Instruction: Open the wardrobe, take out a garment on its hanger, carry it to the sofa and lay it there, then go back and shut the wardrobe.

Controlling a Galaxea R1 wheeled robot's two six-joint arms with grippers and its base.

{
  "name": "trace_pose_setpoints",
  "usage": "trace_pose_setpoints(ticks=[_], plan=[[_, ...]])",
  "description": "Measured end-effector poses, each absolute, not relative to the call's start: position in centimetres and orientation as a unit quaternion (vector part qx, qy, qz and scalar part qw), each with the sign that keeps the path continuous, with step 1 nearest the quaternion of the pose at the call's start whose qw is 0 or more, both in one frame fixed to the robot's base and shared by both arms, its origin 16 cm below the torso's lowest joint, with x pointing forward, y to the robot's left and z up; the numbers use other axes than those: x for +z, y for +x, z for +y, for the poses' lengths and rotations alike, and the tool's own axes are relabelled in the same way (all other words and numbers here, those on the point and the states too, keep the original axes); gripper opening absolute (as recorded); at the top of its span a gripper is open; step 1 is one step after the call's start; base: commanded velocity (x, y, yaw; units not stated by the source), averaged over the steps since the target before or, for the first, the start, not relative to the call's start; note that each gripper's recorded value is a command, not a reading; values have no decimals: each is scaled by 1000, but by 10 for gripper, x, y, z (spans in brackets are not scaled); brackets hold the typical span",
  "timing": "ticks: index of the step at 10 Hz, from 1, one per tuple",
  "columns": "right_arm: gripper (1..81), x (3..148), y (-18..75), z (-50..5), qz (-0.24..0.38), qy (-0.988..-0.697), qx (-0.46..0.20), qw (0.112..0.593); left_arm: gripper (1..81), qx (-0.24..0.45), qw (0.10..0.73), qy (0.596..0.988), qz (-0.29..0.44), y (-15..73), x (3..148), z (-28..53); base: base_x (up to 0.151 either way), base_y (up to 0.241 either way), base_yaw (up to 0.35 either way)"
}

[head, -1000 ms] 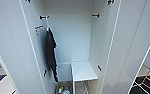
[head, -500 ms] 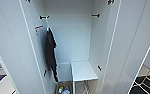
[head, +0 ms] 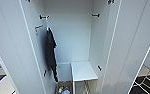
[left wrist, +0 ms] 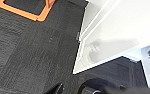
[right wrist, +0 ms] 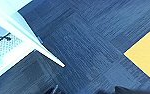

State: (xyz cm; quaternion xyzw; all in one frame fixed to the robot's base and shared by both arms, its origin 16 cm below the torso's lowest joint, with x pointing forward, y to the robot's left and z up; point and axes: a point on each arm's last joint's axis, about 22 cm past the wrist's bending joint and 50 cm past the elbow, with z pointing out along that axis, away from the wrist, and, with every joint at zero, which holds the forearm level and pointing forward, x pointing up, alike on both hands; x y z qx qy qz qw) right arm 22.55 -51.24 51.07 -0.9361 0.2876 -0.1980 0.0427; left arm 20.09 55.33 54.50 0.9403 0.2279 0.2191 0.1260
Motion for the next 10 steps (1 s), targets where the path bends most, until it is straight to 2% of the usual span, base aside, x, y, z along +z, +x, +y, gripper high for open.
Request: trace_pose_setpoints(ticks=[2,4,7,10], plan=[[811,530,257,-534,328,-917,-221,44,811,254,122,905,320,252,572,591,0,0,0],[811,553,298,-537,379,-890,-243,72,811,282,146,868,382,302,595,601,0,0,0],[811,568,338,-511,428,-860,-250,122,811,303,196,838,410,372,609,562,0,0,0],[811,593,376,-500,473,-824,-263,169,811,283,252,813,441,406,611,512,0,0,0]])
